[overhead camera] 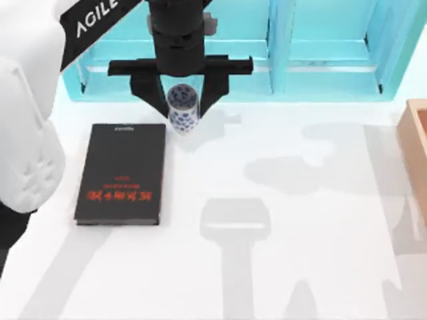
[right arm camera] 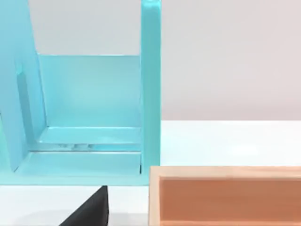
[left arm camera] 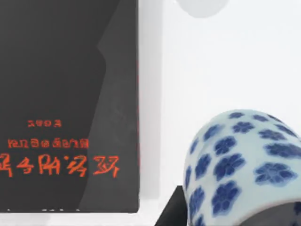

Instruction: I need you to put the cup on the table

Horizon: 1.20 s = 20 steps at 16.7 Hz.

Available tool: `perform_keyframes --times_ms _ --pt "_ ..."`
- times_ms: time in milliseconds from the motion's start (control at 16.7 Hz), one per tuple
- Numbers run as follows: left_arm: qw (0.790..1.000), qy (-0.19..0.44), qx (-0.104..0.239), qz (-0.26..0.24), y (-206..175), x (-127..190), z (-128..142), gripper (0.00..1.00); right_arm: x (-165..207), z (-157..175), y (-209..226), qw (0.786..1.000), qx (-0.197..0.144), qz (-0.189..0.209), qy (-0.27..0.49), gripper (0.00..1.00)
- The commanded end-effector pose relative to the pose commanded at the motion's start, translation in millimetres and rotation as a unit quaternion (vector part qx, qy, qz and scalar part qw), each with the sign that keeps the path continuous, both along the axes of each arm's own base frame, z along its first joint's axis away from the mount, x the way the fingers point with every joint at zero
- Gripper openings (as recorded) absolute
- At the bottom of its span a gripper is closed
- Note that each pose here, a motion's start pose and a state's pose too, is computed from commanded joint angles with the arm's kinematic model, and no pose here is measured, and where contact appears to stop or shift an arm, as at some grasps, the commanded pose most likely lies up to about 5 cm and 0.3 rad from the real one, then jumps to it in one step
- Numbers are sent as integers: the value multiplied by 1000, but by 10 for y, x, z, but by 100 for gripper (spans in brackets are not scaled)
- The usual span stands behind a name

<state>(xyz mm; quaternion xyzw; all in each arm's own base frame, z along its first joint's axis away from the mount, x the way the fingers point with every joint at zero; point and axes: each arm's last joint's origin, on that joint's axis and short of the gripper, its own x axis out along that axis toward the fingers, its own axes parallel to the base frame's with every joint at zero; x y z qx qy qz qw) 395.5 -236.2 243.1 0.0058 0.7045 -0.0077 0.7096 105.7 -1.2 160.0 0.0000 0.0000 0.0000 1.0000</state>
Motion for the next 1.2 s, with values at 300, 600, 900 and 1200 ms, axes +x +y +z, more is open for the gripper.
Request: perform_keyframes --times_ms 300,600,900,1200 --pt "1000 3 1 0 -179 -75 57 0 0 0 0 1000 0 0 0 100" --pt "1000 0 -1 -1 -172 -54 -9 0 0 0 0 1000 0 0 0 100" --pt "1000 6 3 0 -173 -50 -416 0 0 0 0 1000 0 0 0 100" --pt "1000 3 1 0 -175 -65 -593 0 0 0 0 1000 0 0 0 100"
